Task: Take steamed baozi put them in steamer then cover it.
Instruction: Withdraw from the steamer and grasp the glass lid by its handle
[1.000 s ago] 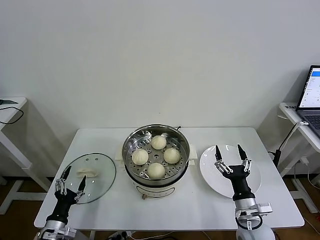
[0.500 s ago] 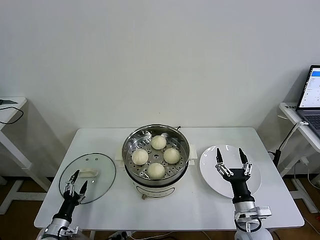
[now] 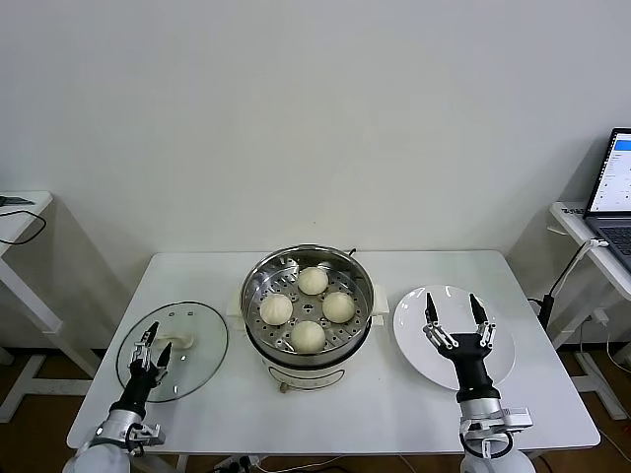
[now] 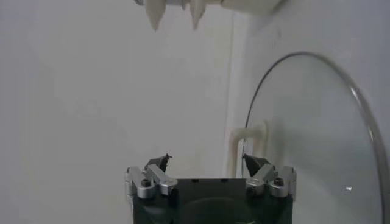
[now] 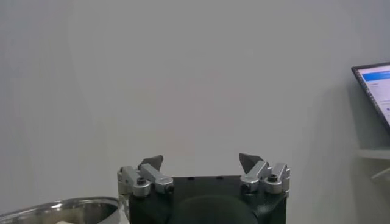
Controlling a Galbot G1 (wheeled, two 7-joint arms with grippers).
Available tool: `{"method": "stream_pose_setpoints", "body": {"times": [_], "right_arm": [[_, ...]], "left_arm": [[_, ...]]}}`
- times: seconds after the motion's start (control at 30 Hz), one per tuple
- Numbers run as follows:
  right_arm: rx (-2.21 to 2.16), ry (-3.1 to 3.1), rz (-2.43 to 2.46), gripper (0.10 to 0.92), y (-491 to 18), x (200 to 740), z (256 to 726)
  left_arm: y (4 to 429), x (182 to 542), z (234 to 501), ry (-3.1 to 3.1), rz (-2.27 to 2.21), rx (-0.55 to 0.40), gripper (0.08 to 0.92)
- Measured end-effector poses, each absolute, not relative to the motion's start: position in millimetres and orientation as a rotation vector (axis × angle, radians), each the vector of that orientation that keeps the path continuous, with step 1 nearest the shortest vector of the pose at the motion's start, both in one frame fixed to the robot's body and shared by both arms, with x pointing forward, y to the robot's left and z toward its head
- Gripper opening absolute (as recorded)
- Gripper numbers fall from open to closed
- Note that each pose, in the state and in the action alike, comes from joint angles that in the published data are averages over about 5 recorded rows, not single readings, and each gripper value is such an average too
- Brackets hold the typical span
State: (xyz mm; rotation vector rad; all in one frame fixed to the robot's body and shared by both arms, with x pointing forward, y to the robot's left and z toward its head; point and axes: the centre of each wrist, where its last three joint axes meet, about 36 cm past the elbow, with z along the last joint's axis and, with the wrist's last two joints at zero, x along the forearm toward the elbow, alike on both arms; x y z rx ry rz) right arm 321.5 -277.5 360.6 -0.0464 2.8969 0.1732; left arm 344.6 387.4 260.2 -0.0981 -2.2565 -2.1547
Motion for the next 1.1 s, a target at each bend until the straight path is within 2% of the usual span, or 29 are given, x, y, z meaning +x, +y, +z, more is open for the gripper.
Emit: {"method": "stream_pose_setpoints", "body": {"times": [0.6, 0.67, 1.1], "right_arm": [[-0.039, 2.902, 0.155, 0.823, -276.3, 324.5, 353.4], [-0.038, 2.902, 0.153, 0.823, -276.6, 324.8, 352.6], [-0.035, 2.907, 0.136, 0.823, -277.5, 325.7, 345.2]], "left_arm": [[385.1, 378.0, 256.4, -2.239, -2.174, -0.068, 0.823], [383.9, 380.1, 255.6, -2.241, -2.173, -0.067, 0.803], [379.7, 387.2, 246.2, -2.236, -2.17, -0.08, 0.446]]}}
